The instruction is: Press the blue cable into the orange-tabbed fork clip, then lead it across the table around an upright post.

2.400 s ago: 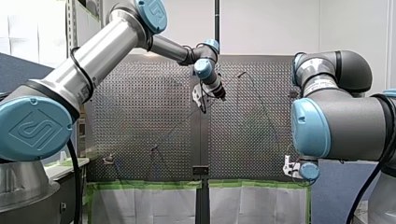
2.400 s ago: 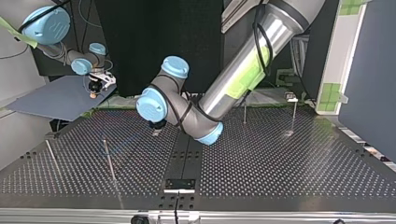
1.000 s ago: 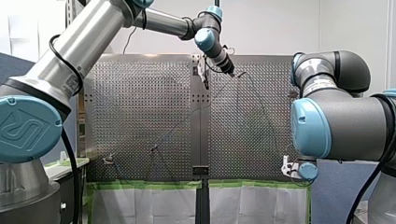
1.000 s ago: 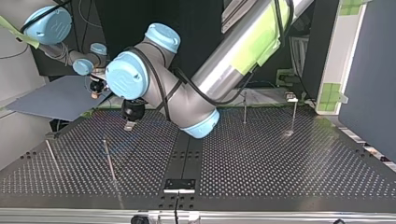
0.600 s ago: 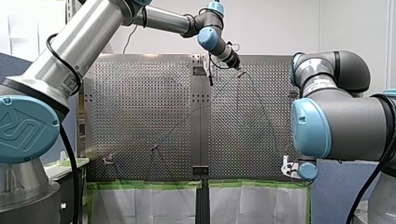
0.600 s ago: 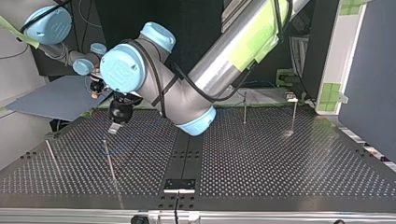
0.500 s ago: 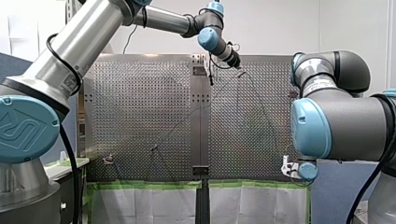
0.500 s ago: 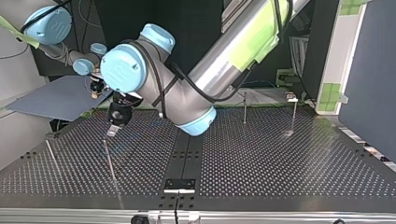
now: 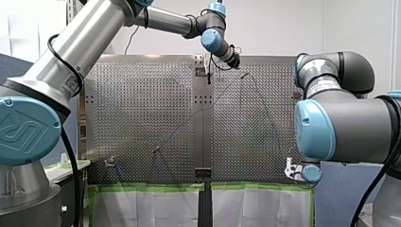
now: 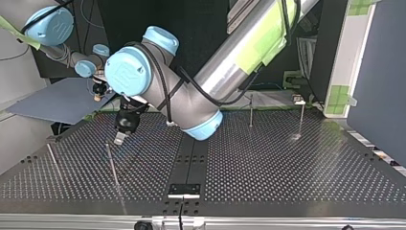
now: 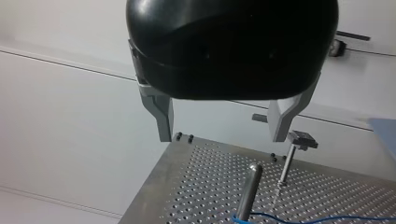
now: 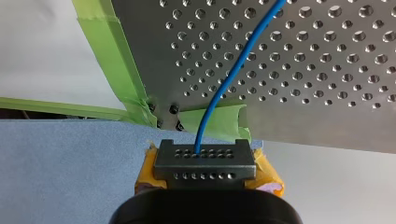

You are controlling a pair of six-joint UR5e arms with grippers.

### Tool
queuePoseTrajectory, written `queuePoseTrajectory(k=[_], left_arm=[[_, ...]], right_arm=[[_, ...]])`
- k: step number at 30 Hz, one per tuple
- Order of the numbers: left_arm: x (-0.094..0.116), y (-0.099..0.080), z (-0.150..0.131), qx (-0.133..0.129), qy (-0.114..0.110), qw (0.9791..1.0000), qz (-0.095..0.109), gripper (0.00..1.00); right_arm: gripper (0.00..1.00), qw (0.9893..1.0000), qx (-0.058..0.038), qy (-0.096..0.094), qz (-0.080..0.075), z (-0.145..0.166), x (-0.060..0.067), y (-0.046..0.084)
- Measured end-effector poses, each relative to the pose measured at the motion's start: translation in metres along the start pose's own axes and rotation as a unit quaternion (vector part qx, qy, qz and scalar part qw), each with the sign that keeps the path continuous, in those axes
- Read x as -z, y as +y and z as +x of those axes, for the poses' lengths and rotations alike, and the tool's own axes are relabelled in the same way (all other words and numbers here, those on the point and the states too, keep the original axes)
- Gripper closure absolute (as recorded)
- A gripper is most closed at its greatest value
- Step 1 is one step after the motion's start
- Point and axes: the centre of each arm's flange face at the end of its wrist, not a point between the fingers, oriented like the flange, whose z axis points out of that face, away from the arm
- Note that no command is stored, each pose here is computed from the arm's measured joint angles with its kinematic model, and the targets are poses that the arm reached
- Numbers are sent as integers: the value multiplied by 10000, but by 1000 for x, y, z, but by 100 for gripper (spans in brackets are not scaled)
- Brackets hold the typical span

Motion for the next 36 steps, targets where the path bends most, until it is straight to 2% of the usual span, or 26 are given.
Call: queuePoseTrajectory(k=[8, 13, 17, 23, 36], left_arm=[[1, -1, 1, -28, 18, 10000, -4, 1], [1, -2, 1, 33, 16, 10000, -2, 1], [2, -1, 0, 101, 3, 9999, -78, 1], [4, 4, 1, 186, 11, 9993, -335, 1], [7, 13, 0, 370, -106, 9949, -928, 1]], right_arm=[[100, 10000, -18, -3, 3, -1, 0, 0], [100, 10000, -20, -9, 10, -1, 0, 0], [100, 10000, -9, -29, 7, -1, 1, 0], [100, 10000, 2, -36, 5, -1, 1, 0], [100, 10000, 7, -41, 1, -1, 1, 0]])
